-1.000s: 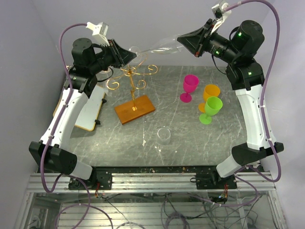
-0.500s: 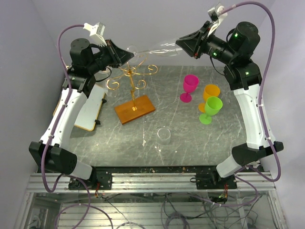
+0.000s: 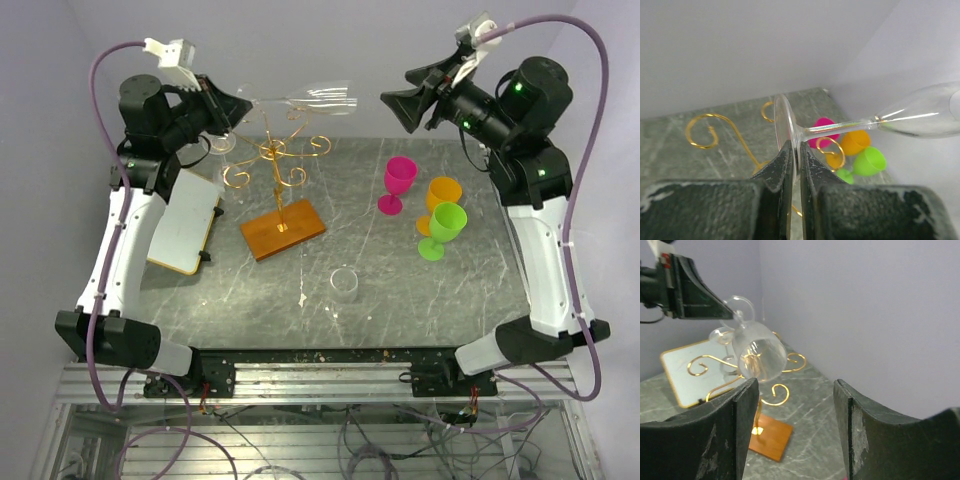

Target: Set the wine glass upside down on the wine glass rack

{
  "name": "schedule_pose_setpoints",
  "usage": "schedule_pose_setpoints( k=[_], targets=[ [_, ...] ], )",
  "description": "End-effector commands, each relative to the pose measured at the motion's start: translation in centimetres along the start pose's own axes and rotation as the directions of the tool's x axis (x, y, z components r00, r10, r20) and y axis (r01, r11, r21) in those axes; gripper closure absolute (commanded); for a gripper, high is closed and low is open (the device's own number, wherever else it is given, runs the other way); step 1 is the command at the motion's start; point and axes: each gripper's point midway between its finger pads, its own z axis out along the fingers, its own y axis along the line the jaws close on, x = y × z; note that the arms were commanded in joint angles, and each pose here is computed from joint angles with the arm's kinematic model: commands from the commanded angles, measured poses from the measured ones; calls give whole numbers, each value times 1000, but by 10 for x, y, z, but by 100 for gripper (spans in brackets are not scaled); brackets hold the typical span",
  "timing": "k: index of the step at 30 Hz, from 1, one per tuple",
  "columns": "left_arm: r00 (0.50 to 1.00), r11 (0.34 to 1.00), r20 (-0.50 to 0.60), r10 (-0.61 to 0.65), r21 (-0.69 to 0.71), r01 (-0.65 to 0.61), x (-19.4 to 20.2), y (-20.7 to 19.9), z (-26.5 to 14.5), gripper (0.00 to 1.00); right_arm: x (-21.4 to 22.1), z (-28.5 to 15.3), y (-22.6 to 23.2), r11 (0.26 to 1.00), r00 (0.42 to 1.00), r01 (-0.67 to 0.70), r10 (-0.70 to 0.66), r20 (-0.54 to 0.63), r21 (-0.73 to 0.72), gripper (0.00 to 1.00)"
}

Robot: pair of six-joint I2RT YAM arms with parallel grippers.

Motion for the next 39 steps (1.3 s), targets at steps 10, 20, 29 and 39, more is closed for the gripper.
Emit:
schedule_pose_setpoints(
  k=[10, 20, 29, 39],
  targets=[
    [869, 769, 138, 476, -544, -335, -116, 48, -88, 93, 58, -46, -48, 934, 963, 212, -150, -222, 287, 4],
    [704, 318, -132, 698, -824, -470, -159, 91, -149, 93, 156, -56, -20, 970, 913, 215, -159, -375, 111, 3],
    [556, 18, -470, 686, -753, -658, -156, 127, -153, 93, 225, -77, -8, 982, 876, 189, -163, -454, 13, 4],
    [333, -76, -688, 644, -491, -868, -120, 156, -112, 93, 270, -103, 11, 992, 884, 88, -120, -452, -92, 4]
  ],
)
